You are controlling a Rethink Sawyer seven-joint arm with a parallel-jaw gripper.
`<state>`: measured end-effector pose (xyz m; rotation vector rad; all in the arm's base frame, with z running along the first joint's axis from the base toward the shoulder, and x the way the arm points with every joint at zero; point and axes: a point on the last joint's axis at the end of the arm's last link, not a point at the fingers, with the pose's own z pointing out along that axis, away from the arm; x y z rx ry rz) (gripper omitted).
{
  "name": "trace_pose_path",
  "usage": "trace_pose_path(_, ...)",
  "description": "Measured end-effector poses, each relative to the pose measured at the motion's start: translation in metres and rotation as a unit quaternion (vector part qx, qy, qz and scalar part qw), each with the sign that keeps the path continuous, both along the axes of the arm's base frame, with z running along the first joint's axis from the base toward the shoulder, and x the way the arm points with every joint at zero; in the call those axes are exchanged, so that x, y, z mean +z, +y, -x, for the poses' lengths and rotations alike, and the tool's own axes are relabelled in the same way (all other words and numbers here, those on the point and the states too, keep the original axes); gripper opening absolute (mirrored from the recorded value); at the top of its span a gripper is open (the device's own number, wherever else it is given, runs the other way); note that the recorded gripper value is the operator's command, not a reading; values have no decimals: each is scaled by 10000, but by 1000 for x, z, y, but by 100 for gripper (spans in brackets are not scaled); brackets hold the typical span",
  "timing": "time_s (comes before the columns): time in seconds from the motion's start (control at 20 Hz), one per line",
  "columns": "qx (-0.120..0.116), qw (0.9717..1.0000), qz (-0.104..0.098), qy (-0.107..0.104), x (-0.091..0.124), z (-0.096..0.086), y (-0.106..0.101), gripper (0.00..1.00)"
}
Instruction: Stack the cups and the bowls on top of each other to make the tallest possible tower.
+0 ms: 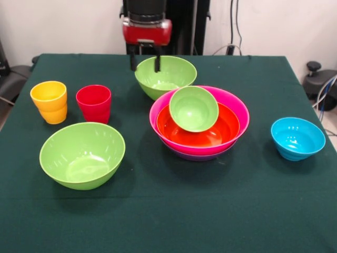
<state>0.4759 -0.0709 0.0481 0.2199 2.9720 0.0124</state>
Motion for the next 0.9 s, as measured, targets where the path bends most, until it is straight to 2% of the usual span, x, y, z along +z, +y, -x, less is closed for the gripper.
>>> trace_pose_path(0.15,-208,9995,82,-211,20,-5,-25,100)
trace_pose_path(0.4,-357,9984,170,-416,39,-10,-45,100)
trace_pose_path(0.6,-347,9979,213,-505,47,-15,-47,100)
trace_pose_path(0.9,-252,9984,179,-467,43,-15,-36,100)
